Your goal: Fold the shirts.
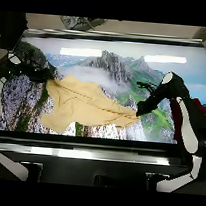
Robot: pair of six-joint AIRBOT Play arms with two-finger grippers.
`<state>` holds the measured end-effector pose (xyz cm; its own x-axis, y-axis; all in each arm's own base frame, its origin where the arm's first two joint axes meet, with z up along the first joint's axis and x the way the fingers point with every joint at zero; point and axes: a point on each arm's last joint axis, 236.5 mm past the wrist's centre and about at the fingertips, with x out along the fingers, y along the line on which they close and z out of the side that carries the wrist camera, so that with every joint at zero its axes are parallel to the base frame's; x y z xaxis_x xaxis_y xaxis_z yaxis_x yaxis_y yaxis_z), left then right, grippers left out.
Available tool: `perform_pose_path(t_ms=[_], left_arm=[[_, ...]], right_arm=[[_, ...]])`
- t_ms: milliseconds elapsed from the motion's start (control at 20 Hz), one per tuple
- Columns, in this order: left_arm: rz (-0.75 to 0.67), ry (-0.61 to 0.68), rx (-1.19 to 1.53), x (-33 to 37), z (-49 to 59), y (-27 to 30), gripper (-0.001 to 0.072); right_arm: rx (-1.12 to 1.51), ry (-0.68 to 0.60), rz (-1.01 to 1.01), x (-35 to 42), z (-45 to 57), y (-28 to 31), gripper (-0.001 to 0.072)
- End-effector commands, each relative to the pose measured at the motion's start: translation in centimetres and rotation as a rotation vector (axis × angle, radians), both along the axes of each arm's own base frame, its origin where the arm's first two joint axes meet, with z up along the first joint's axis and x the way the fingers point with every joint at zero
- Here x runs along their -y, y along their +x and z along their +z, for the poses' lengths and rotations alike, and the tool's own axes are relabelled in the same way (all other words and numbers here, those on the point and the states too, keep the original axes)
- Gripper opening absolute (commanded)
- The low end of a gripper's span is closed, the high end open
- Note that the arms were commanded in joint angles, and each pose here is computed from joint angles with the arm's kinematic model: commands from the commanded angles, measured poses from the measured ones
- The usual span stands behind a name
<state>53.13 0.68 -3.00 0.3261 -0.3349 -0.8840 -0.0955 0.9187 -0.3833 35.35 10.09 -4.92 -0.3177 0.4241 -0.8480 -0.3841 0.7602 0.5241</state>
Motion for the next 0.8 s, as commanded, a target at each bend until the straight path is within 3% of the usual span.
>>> perform_pose_path(t_ms=[0, 50, 200, 450, 500, 750], left_arm=[[-0.064, -0.020, -0.158, -0.6, 0.2, -3.6, 0.0677], [-0.069, -0.010, -0.199, -1.5, 0.9, -5.2, 0.0677], [-0.066, 0.032, -0.308, -3.9, 2.3, -10.7, 0.0677], [-0.002, -0.012, -0.346, -0.6, -2.3, -20.8, 0.0678], [0.022, -0.011, -0.319, -0.1, -3.4, -22.1, 0.0678], [-0.039, 0.031, -0.270, -0.2, -5.3, -23.4, 0.0678]], right_arm=[[0.072, -0.040, -0.057, 0.8, -0.1, 1.6, 0.0489], [0.096, -0.047, -0.057, 1.4, 0.5, 2.1, 0.0625], [0.137, -0.040, -0.075, 3.4, 3.1, 2.0, 0.0629], [0.119, 0.003, -0.066, 1.6, 2.7, -2.6, 0.0647], [0.133, 0.032, -0.046, 0.1, 2.1, -3.9, 0.0698], [0.054, 0.067, -0.023, -1.8, -0.2, -8.1, 0.0700]])
